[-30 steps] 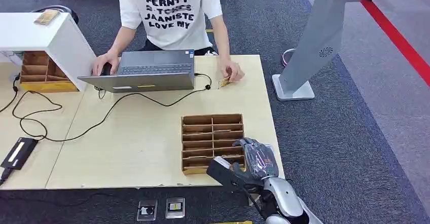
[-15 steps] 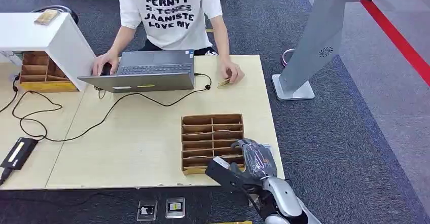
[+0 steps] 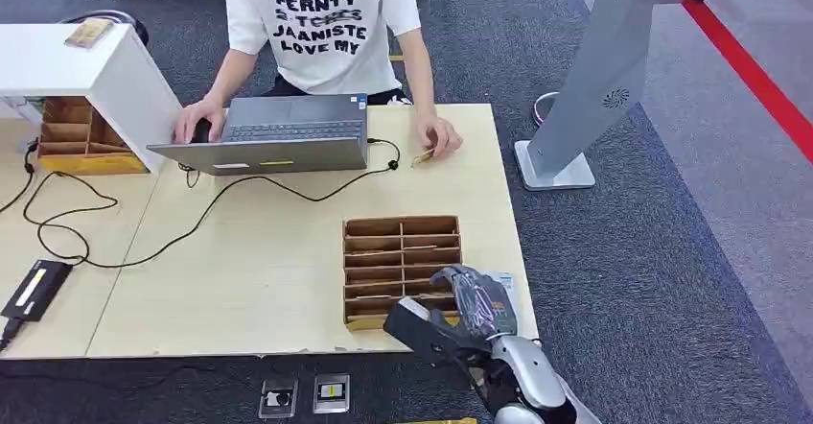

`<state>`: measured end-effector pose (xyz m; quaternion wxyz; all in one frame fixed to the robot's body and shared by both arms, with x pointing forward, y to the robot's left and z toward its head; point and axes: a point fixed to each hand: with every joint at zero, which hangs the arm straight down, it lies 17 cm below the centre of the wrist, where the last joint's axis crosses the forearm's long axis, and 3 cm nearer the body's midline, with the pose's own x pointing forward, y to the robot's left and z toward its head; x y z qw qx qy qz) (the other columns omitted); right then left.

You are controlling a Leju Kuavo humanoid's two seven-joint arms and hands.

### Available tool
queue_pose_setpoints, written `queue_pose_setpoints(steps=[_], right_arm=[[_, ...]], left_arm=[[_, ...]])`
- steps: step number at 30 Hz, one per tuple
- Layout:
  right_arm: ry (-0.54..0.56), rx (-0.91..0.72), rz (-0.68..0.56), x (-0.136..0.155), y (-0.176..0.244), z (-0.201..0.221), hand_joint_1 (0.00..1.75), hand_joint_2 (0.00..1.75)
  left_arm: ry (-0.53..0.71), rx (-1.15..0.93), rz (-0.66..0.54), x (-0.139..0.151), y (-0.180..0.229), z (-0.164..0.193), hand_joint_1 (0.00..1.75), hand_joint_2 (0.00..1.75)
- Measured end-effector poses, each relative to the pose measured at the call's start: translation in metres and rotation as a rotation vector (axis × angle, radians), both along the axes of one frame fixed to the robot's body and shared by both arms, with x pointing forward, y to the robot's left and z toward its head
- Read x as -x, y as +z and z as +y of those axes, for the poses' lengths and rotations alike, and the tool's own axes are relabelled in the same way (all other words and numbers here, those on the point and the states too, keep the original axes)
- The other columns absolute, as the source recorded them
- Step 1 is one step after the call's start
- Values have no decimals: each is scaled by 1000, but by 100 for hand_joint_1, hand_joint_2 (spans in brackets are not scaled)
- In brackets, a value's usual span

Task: Pass the card to the sensor for recognition and then transmit it.

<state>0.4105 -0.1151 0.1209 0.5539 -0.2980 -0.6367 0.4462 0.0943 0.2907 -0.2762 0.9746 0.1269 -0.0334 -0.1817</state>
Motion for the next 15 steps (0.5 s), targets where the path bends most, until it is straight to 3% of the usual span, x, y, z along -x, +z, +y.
queue_pose_setpoints(steps=[3, 15], right_arm=[[4, -13, 2, -1, 0, 3, 87, 175], [-2, -45, 27, -6, -12, 5, 91, 175]], left_arm=[[1, 0, 0, 0, 0, 0, 0, 0], [-1, -1, -1, 0, 0, 0, 0, 0]])
